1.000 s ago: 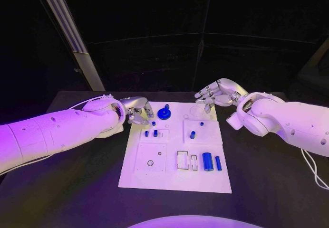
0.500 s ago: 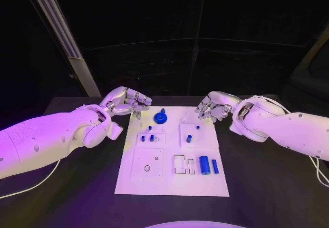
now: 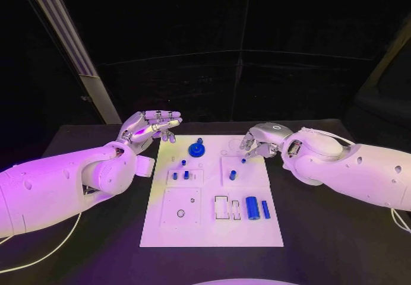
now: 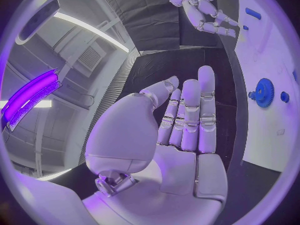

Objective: Assemble the parts on the task board

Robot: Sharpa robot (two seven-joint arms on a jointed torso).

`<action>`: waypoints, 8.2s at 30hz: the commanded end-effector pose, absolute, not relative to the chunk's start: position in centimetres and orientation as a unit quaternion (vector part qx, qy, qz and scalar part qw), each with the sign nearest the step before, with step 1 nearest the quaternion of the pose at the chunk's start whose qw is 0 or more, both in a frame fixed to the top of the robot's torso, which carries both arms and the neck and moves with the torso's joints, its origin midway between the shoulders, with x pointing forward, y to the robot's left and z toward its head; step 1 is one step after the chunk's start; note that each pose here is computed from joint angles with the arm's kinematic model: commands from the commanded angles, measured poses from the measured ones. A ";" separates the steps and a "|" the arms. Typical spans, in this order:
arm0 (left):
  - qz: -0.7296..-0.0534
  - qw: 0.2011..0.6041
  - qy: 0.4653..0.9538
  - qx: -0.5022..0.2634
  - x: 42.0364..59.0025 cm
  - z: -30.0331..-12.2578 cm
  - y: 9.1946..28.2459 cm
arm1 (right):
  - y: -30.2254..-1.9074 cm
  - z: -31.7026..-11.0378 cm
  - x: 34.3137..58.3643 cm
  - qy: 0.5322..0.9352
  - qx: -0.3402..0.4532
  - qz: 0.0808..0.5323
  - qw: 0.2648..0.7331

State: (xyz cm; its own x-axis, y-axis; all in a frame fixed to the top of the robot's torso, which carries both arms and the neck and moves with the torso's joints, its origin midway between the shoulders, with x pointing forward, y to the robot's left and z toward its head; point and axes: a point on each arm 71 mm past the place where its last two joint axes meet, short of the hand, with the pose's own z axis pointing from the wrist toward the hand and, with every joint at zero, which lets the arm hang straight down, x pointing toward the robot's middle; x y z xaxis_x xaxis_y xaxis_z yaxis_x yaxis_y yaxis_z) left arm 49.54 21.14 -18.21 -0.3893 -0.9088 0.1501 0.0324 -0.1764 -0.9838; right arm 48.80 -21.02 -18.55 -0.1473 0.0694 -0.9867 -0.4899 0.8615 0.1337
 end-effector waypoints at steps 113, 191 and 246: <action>-0.659 0.329 0.511 -0.443 50.0 -18.4 21.3 | -8.4 -21.6 42.7 0.721 -0.204 0.359 0.556; -0.644 0.323 0.525 -0.453 50.2 -18.7 22.1 | -5.7 -22.9 40.9 0.714 -0.248 0.356 0.549; -0.645 0.315 0.529 -0.452 50.2 -18.9 22.2 | -16.7 -19.7 44.3 0.774 -0.171 0.255 0.553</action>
State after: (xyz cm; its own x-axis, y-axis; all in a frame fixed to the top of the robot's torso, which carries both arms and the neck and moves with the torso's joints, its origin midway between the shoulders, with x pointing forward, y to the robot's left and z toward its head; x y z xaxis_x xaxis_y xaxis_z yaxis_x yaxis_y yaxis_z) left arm 50.26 22.33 -19.02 -0.3772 -0.8929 0.2461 -0.0729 -0.2362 -0.9690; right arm 44.26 -16.73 -19.70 -0.3334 0.0463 -0.9416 -0.5398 0.8095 0.2309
